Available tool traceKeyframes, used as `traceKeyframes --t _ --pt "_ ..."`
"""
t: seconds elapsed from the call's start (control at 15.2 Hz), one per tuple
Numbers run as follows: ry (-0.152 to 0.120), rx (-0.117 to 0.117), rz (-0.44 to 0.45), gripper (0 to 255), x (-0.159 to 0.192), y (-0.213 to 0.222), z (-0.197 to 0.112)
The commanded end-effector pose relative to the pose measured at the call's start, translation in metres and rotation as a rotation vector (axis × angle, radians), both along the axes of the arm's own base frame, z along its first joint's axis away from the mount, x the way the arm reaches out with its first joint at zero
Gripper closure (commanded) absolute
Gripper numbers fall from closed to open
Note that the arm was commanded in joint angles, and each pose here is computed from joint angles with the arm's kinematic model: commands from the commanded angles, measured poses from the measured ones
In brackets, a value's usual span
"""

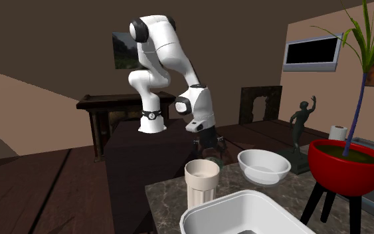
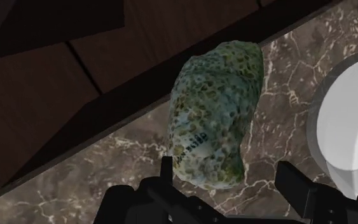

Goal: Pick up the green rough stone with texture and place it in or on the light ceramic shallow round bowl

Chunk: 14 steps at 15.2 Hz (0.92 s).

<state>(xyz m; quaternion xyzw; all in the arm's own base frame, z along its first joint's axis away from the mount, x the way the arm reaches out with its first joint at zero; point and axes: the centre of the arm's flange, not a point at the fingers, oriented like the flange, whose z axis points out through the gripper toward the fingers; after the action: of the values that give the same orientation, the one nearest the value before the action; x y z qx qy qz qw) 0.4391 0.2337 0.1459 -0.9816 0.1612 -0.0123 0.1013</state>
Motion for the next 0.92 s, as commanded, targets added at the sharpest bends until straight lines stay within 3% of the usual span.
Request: traceKeyframes --t 0.0,0.4,0.86 --pt "-0.077 0.081 0.028 0 -0.005 -0.008 -0.004" --pt "-0.077 0.081 0.028 0 -0.002 0.0 -0.032" --pt "-0.077 0.081 0.028 0 -0.002 0.0 -0.032"
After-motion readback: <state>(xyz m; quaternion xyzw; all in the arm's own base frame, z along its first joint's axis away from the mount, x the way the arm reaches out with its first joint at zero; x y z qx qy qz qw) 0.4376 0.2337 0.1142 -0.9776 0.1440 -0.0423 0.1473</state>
